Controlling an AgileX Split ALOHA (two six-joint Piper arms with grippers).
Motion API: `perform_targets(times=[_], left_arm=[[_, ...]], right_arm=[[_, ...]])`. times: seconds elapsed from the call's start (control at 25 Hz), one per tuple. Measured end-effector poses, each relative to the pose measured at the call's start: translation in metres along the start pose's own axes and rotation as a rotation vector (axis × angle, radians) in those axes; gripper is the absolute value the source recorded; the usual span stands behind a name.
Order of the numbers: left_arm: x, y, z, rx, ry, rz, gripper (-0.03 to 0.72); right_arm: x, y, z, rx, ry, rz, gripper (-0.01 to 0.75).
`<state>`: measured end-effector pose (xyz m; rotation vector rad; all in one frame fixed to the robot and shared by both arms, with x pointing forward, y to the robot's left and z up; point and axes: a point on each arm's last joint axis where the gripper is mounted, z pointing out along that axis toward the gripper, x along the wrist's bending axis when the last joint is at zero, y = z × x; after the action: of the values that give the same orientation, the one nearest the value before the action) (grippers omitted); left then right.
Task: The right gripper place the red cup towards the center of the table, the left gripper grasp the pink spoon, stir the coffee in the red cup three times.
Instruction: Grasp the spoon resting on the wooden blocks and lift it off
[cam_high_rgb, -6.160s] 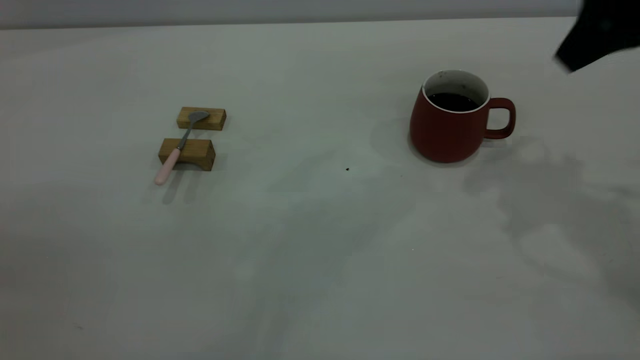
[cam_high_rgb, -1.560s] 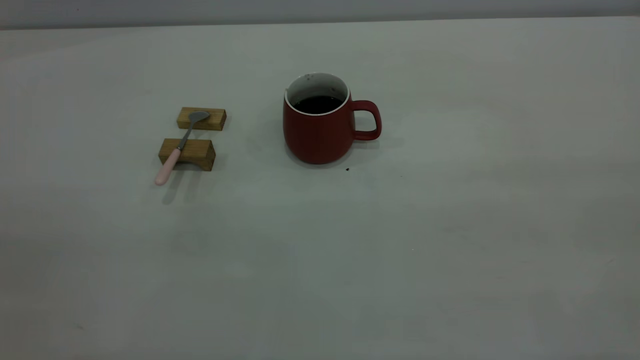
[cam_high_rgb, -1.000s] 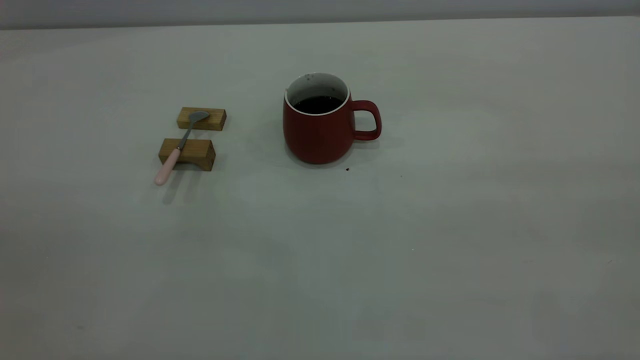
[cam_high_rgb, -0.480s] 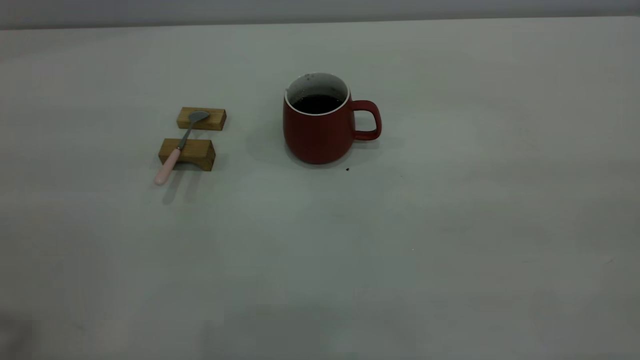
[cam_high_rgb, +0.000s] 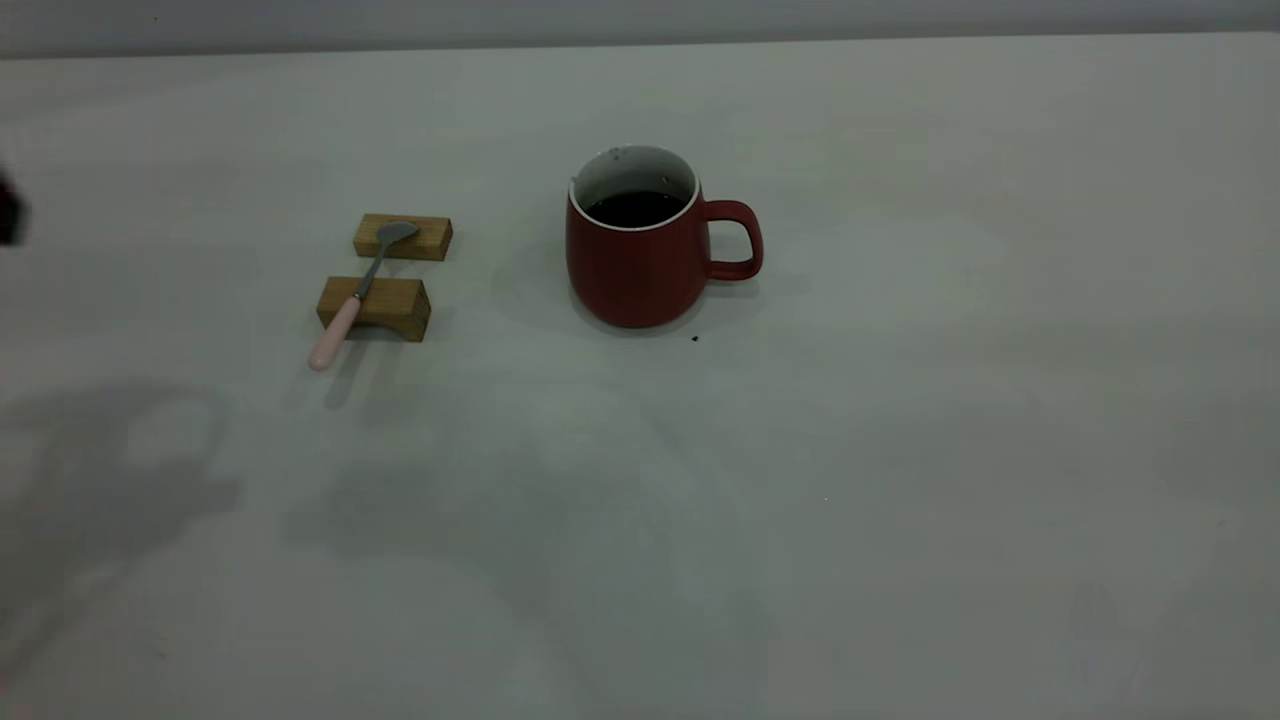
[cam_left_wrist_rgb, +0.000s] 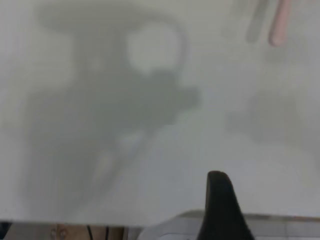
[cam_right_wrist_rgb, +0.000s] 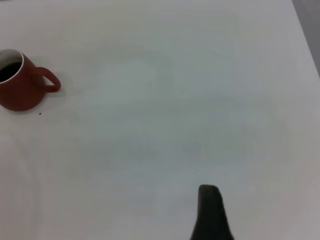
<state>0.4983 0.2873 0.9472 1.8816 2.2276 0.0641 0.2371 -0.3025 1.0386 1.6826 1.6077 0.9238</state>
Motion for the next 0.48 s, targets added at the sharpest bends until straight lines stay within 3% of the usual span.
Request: perform_targets(times=[0.28, 0.48], left_arm=[[-0.040, 0.043, 0.060, 0.066, -0.001, 0.106, 0.541], [-0.051, 0.057, 0.091, 0.090, 0.003, 0.137, 0.541]], right_arm=[[0.000, 0.000, 0.000, 0.000, 0.000, 0.000, 0.592], [0.000, 0.000, 0.000, 0.000, 0.000, 0.000, 0.592]])
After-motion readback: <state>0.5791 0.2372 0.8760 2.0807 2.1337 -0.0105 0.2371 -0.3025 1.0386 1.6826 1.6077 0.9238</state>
